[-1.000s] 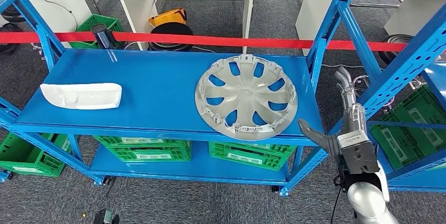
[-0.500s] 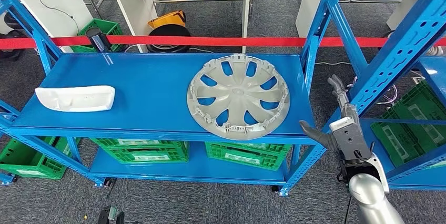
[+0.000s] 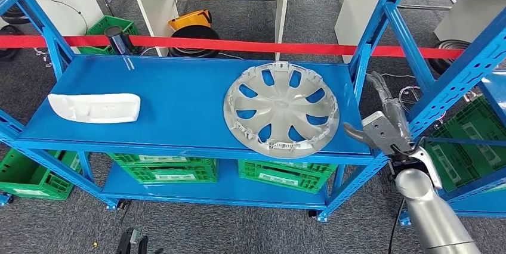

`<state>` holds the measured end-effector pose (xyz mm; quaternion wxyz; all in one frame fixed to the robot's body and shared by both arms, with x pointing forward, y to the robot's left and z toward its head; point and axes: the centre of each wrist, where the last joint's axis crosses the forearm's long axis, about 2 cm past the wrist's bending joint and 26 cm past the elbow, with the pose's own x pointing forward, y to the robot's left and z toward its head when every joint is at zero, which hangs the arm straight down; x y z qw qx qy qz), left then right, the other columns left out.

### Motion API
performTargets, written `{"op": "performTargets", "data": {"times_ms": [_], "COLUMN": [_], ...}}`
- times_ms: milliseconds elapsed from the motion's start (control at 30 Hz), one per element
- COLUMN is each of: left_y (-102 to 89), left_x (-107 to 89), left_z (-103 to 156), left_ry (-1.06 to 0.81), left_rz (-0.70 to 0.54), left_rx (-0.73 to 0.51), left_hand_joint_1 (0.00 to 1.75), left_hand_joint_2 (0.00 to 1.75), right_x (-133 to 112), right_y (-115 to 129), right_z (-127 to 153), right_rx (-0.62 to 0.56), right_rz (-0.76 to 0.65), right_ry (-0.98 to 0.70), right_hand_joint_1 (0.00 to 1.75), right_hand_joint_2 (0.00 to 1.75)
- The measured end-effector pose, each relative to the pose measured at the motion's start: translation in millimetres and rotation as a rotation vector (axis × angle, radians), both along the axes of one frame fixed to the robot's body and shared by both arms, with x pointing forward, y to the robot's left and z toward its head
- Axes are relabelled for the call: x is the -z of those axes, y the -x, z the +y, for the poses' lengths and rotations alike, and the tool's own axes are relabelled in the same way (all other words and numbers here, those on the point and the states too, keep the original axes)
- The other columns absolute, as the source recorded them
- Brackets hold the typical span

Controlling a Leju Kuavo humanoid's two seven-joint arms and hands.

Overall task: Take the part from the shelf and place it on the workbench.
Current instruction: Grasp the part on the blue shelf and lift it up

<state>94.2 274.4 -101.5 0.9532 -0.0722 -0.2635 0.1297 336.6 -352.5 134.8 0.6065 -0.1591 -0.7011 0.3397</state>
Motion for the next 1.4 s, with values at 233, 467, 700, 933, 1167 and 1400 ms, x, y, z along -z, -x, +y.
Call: {"op": "performTargets", "data": {"times_ms": [233, 467, 700, 933, 1167, 1400], "left_y": [-11.9, -14.4, -17.3, -19.5, -24.0, -27.6], "left_x": [-2.8, -3.3, -4.0, -4.7, -6.2, -7.3], "left_z": [-3, -1, 0, -2, -5, -6], "left_ry": [-0.010, -0.022, -0.026, -0.013, -0.006, -0.007], "left_rz": [-0.022, -0.040, -0.055, -0.067, -0.080, -0.095], "left_rx": [0.028, 0.028, 0.018, 0.031, 0.050, 0.066], "left_hand_joint_1": [0.00, 0.00, 0.00, 0.00, 0.00, 0.00], "left_hand_joint_2": [0.00, 0.00, 0.00, 0.00, 0.00, 0.00], "right_x": [-3, -3, -4, -8, -7, -9], "right_y": [-28, -44, -57, -67, -70, -69], "right_z": [-5, 0, 7, 28, 71, 108], "right_rx": [-0.029, -0.070, -0.130, -0.193, -0.280, -0.351], "right_rz": [-0.028, -0.059, -0.064, -0.077, -0.084, -0.090], "right_ry": [0.221, 0.413, 0.516, 0.526, 0.506, 0.469], "right_hand_joint_1": [0.00, 0.00, 0.00, 0.00, 0.00, 0.00], "right_hand_joint_2": [1.75, 1.75, 1.75, 1.75, 1.75, 1.75]}}
